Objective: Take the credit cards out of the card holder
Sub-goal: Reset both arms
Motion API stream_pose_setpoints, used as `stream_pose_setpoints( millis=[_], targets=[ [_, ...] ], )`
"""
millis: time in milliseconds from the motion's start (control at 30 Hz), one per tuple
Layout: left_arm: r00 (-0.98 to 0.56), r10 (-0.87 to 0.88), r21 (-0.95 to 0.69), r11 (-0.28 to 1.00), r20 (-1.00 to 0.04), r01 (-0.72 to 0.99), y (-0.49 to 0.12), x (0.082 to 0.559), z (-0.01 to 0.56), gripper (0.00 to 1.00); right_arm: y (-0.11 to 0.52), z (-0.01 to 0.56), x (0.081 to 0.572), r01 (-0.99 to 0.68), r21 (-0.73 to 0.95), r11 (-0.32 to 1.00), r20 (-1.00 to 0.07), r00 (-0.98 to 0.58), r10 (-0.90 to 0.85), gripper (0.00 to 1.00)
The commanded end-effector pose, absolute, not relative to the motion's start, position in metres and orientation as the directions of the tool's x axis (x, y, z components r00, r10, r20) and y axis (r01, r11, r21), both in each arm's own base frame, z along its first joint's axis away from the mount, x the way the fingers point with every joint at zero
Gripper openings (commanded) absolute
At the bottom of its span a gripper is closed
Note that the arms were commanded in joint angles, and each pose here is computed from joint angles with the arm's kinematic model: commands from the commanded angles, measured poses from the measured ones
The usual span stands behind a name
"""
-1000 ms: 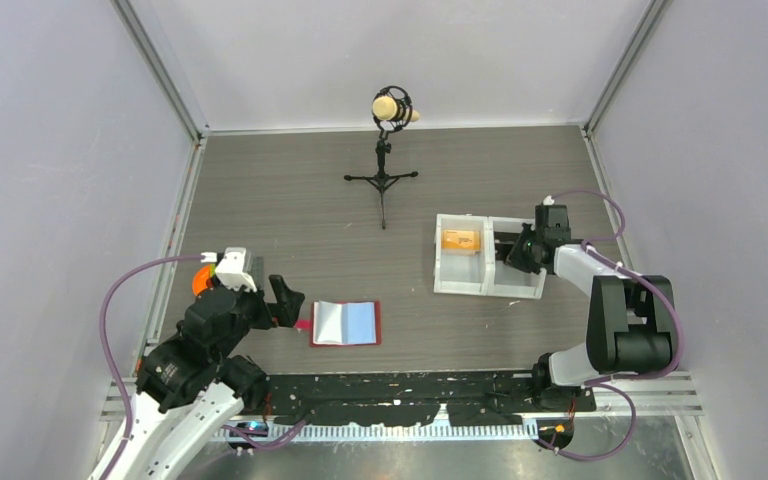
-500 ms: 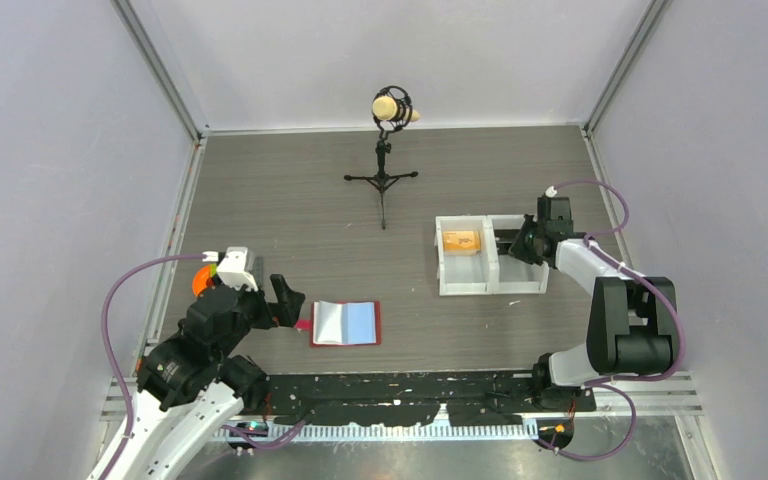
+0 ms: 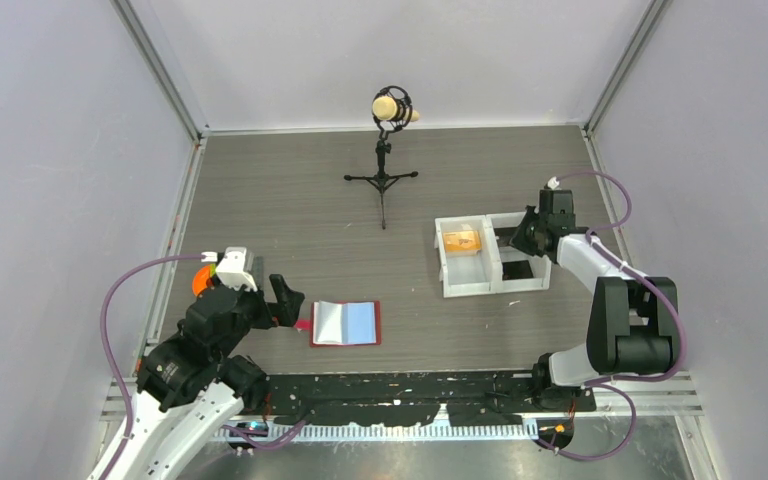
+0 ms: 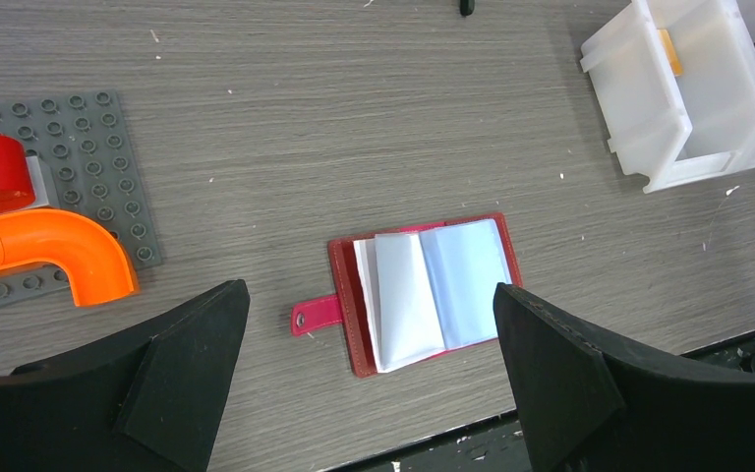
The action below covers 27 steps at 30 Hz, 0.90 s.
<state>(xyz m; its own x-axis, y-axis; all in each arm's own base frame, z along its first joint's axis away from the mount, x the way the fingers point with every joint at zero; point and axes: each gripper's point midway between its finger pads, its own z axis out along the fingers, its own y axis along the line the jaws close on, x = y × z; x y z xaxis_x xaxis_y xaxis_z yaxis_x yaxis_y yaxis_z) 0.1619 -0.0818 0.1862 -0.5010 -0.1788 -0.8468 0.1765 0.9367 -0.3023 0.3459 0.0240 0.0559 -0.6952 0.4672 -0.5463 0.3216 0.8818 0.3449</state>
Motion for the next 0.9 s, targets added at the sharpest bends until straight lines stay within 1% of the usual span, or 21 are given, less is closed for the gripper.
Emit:
stream_pose_setpoints(
  millis=[0, 133, 267, 433, 567, 633, 767, 833, 867],
  targets=[
    [-0.470, -0.179, -0.295, 0.938, -0.864, 0.183, -0.080, 0.165, 0.194, 1.00, 0.025, 0.071, 0.367, 0.283, 0.357, 0.890, -0.595, -0.666, 0.450, 0.05],
    [-0.468, -0.181, -0.296, 0.937, -0.865, 0.185, -0.080, 0.164, 0.196, 1.00, 0.026, 0.069, 0.366, 0.279, 0.359, 0.891, -0.589, -0.672, 0.448, 0.05],
    [-0.462, -0.185, -0.299, 0.936, -0.867, 0.187, -0.080, 0.164, 0.196, 1.00, 0.026, 0.084, 0.364, 0.262, 0.359, 0.896, -0.605, -0.666, 0.437, 0.05],
    [-0.468, -0.179, -0.300, 0.933, -0.865, 0.198, -0.082, 0.163, 0.196, 1.00, 0.026, 0.115, 0.360, 0.231, 0.353, 0.907, -0.641, -0.646, 0.414, 0.05],
    [-0.464, -0.183, -0.318, 0.919, -0.867, 0.231, -0.088, 0.161, 0.203, 1.00, 0.036, 0.148, 0.348, 0.180, 0.342, 0.922, -0.675, -0.636, 0.375, 0.08],
    [-0.457, -0.192, -0.330, 0.912, -0.869, 0.244, -0.090, 0.160, 0.209, 1.00, 0.049, 0.166, 0.341, 0.134, 0.334, 0.933, -0.695, -0.634, 0.340, 0.12],
    [-0.420, -0.215, -0.351, 0.894, -0.881, 0.279, -0.094, 0.158, 0.229, 1.00, 0.075, 0.199, 0.322, 0.030, 0.313, 0.949, -0.740, -0.619, 0.263, 0.22],
    [-0.400, -0.227, -0.360, 0.884, -0.888, 0.298, -0.095, 0.157, 0.240, 1.00, 0.094, 0.213, 0.308, -0.038, 0.306, 0.951, -0.762, -0.608, 0.221, 0.31],
    [-0.391, -0.231, -0.364, 0.879, -0.891, 0.309, -0.096, 0.157, 0.245, 1.00, 0.096, 0.223, 0.302, -0.059, 0.306, 0.950, -0.780, -0.588, 0.214, 0.34]
  ],
)
